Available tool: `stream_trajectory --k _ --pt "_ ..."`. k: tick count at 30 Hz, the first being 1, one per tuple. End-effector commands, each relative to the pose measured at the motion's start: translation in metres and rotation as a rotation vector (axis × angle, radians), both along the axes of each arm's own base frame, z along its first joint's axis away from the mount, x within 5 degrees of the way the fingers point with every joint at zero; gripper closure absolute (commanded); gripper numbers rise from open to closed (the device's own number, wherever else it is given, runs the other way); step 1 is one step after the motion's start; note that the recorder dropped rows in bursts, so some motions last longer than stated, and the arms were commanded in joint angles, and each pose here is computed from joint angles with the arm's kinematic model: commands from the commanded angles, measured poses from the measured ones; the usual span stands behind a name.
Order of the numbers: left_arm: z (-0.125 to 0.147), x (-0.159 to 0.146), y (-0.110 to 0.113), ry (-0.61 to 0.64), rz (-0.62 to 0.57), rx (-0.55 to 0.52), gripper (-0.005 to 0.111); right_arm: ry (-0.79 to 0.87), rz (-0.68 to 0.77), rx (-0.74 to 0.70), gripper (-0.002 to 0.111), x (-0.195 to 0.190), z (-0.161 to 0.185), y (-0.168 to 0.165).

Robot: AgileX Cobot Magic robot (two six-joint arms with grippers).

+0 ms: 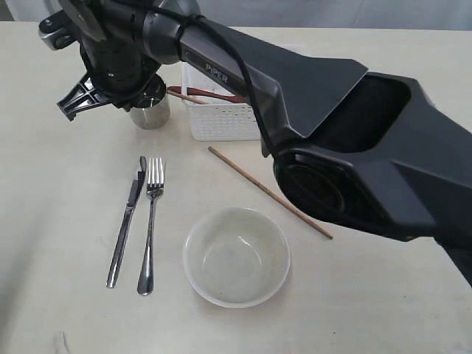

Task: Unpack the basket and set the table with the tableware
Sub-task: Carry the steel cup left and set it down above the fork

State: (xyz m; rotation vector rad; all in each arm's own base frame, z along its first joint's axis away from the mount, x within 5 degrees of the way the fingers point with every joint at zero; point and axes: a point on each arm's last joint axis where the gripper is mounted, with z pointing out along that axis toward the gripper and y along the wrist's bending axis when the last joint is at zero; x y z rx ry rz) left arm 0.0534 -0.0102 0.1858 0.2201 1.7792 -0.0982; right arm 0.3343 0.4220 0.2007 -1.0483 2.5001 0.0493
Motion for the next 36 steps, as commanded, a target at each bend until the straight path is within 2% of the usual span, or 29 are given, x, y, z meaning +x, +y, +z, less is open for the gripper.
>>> stream_trajectory --k 1,19,21,22,23,24,25,26,31,36 --pt "0.000 0.000 0.000 -0.007 0.001 -0.009 0.107 0.008 0.000 0.024 0.109 -0.002 0.005 0.001" --pt "0.000 0.000 0.000 -0.007 0.001 -0.009 0.107 0.062 -0.015 -0.014 0.108 -0.005 -0.014 -0.001" --pt "0.000 0.000 0.000 -0.007 0.001 -0.009 0.107 0.062 -0.015 -0.014 0.095 -0.005 -0.014 -0.001" --pt "0.000 0.000 0.000 -0.007 0.001 -0.009 0.107 0.062 -0.015 -0.014 0.078 -0.005 -0.014 -0.001" --pt "0.000 0.000 0.000 -0.007 0.001 -0.009 0.107 0.062 -0.015 -0.014 0.066 -0.005 -0.014 -0.001" --pt "0.000 0.000 0.000 -0.007 0.001 -0.009 0.107 0.062 -0.015 -0.014 0.046 -0.005 -0.014 -0.001" --pt "0.000 0.000 0.000 -0.007 0.001 -0.009 0.107 0.062 -0.018 -0.014 0.038 -0.005 -0.014 -0.001" --pt "0.000 0.000 0.000 -0.007 0.001 -0.009 0.107 0.062 -0.022 -0.013 0.035 -0.005 -0.014 -0.001" --pt "0.000 0.000 0.000 -0.007 0.001 -0.009 0.107 0.050 -0.026 -0.002 0.035 -0.005 -0.006 -0.002" --pt "0.000 0.000 0.000 -0.007 0.001 -0.009 0.107 -0.014 -0.040 0.015 0.035 -0.004 0.021 -0.008"
